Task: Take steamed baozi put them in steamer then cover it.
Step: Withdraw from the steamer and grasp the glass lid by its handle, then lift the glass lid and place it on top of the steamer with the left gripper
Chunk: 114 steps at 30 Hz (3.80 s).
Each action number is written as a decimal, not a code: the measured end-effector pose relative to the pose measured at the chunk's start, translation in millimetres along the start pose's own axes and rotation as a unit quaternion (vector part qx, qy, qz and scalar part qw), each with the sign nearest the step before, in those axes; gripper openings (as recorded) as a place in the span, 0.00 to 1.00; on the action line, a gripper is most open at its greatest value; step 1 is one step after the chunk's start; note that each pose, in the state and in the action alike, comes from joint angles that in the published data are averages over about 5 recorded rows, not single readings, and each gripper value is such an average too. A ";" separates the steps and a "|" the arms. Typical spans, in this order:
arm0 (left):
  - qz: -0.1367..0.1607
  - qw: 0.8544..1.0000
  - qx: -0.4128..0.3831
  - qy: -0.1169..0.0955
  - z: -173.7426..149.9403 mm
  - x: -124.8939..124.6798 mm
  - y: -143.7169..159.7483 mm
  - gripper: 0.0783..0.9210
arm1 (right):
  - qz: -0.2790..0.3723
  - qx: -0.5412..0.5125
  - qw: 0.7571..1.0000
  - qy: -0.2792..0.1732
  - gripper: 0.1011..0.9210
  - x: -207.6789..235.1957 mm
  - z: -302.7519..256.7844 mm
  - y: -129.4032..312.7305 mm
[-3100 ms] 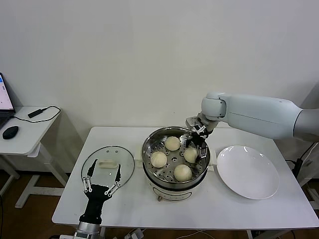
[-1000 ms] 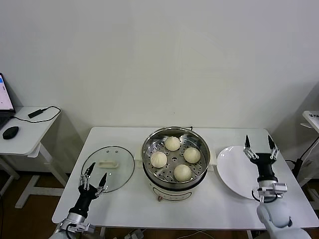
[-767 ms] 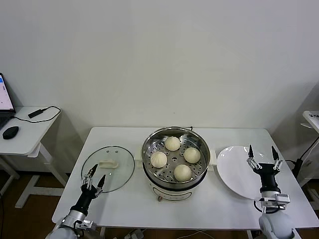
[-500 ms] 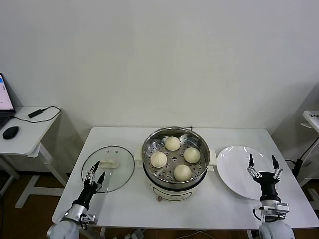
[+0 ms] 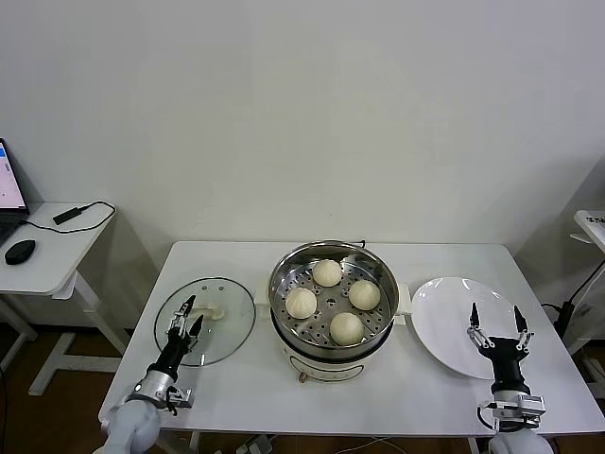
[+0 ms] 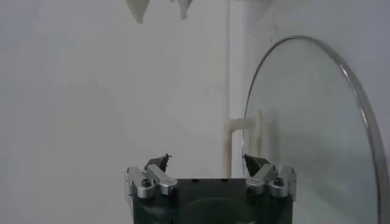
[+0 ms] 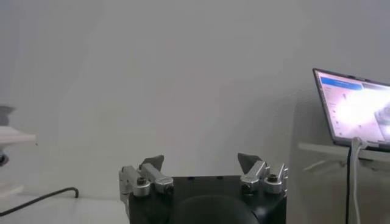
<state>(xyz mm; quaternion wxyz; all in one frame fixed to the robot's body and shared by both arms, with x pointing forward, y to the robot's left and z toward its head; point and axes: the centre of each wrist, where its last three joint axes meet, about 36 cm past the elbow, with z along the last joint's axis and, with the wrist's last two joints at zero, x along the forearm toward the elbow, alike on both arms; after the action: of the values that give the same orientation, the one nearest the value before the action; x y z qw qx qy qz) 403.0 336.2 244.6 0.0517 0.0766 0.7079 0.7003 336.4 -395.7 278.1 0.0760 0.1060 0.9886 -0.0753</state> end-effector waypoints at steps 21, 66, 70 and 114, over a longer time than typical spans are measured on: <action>-0.006 1.000 -0.004 0.003 -7.5 -31.3 -2.5 0.88 | -0.002 0.006 1.000 0.006 0.88 3.1 0.7 3.2; 0.011 1.000 0.016 0.020 2.5 -41.9 -8.5 0.14 | 0.000 0.009 1.000 0.000 0.88 -4.0 -4.4 6.0; -0.008 0.999 0.016 0.027 9.8 -36.9 8.6 0.14 | -0.001 0.009 1.000 -0.001 0.88 -5.1 -4.5 7.4; -0.077 0.990 0.075 -0.087 -228.4 -11.4 231.3 0.14 | -0.040 0.023 0.997 0.067 0.88 -23.9 -11.8 23.5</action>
<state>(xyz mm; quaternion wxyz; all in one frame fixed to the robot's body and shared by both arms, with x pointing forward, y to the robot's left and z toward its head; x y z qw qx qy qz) 381.4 111.2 478.5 0.1610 0.0864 0.7550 0.6298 363.1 -375.8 290.5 0.0046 0.0728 0.9929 -0.0937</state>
